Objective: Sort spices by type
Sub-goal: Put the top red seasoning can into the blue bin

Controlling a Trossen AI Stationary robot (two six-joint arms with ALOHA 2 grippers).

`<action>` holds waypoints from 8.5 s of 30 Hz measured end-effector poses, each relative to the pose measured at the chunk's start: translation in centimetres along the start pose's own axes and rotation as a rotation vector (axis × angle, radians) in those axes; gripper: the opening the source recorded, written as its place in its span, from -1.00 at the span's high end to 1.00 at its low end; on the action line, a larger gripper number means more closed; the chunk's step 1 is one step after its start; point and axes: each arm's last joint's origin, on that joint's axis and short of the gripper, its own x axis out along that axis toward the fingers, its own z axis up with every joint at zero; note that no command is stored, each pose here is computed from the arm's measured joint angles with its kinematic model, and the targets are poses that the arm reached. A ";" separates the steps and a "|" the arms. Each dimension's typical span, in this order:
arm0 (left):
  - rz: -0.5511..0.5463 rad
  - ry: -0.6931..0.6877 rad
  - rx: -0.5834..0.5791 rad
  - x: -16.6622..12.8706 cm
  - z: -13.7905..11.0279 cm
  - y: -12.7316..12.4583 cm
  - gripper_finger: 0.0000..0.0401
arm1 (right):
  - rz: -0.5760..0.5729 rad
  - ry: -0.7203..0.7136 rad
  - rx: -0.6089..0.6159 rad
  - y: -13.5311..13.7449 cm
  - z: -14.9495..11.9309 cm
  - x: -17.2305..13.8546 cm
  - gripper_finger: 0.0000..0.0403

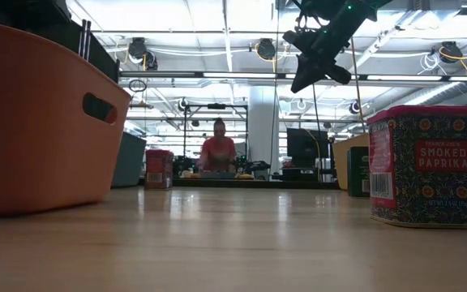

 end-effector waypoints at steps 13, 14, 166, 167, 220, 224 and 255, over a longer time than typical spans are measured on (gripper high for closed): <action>0.012 0.044 0.017 -1.8 1.4 -0.2 -0.24 | 0.000 0.000 0.004 0.0 0.0 0.0 1.00; 0.008 0.039 0.015 -2.0 1.6 -0.3 -0.24 | 0.000 0.000 0.004 0.0 0.0 0.0 1.00; 0.689 0.426 -1.056 7.4 17.0 24.6 -0.51 | 0.219 0.333 -0.252 4.3 -5.7 -4.7 1.00; 0.689 0.425 -1.056 7.5 17.0 24.6 -0.51 | 0.219 0.333 -0.254 4.3 -5.7 -4.7 1.00; 0.625 0.395 -0.993 10.5 15.4 25.0 -0.44 | 0.201 0.321 -0.262 4.3 -5.7 -4.7 1.00; 0.620 0.432 -0.975 11.5 15.0 24.8 -0.44 | 0.201 0.321 -0.261 4.3 -5.7 -4.7 1.00; 0.426 0.237 -0.895 3.9 18.0 21.3 -0.07 | 0.188 0.319 -0.221 3.7 -5.2 -4.5 1.00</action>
